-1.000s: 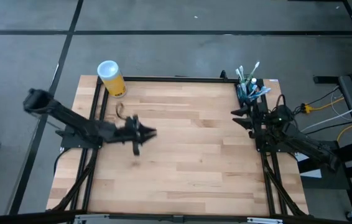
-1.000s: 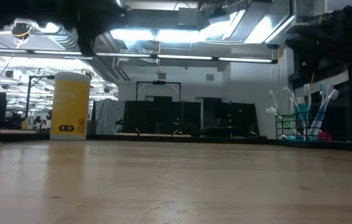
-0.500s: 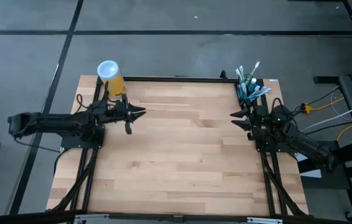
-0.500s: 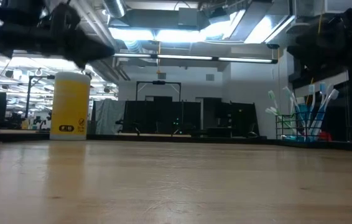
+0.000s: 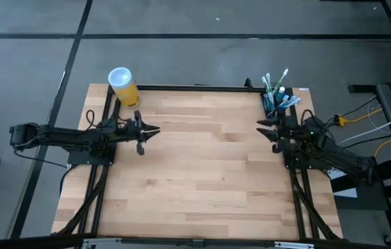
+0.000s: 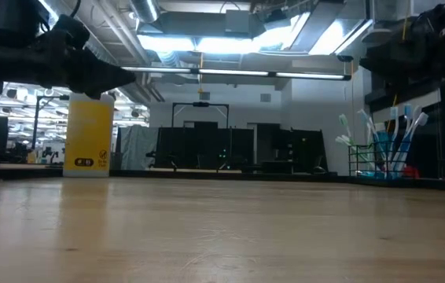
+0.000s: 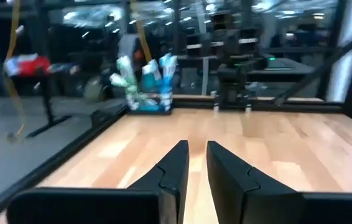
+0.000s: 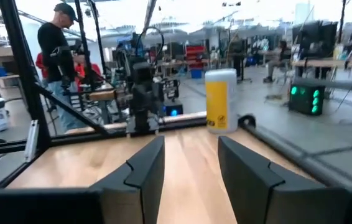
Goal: Pick & Place toothbrushing station
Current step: Return to Home Position
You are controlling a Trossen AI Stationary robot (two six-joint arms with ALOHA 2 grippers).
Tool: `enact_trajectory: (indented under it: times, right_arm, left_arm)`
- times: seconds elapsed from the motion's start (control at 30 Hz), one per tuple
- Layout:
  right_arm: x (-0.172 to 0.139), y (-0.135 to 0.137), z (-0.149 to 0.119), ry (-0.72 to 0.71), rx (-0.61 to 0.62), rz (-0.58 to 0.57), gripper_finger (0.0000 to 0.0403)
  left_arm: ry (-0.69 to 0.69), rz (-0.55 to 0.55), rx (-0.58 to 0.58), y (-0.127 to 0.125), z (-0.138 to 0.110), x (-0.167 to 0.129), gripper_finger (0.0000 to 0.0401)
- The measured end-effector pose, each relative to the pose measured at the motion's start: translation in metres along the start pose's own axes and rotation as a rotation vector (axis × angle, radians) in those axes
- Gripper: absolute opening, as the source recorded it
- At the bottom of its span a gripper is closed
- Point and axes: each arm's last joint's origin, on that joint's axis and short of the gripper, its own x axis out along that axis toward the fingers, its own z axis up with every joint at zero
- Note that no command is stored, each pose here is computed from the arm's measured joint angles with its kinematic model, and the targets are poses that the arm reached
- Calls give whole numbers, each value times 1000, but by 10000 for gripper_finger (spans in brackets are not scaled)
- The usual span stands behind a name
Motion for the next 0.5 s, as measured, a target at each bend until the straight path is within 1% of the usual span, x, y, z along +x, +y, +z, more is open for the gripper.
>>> enact_trajectory:
  times: [0.07,0.1,0.17,0.2,0.27,0.3,0.33,0.37,0.43,0.5]
  right_arm:
    - [0,1,-3,26,20,9,151]
    - [0,1,-5,47,17,31,151]
    - [0,4,-10,110,15,118,151]
    - [-1,7,-14,155,50,186,151]
    - [-2,12,-20,242,225,302,151]
    - [-2,14,-21,274,295,327,151]
    - [-1,15,-22,287,319,326,151]
    - [-1,16,-23,283,298,305,151]
    - [1,15,-22,252,166,245,151]
    - [2,12,-22,228,54,149,151]
  left_arm:
    - [7,30,-27,0,-1,0,53]
    - [7,34,-38,0,-1,0,54]
    - [27,30,-63,0,-3,0,54]
    - [30,23,-73,0,-3,0,54]
    - [24,18,-87,-1,-2,0,53]
    - [25,17,-88,-1,-2,0,52]
    - [26,18,-88,-1,-3,0,52]
    - [24,17,-88,-1,-2,0,52]
    - [26,17,-88,-1,-3,0,53]
    - [25,16,-88,-1,-2,0,55]
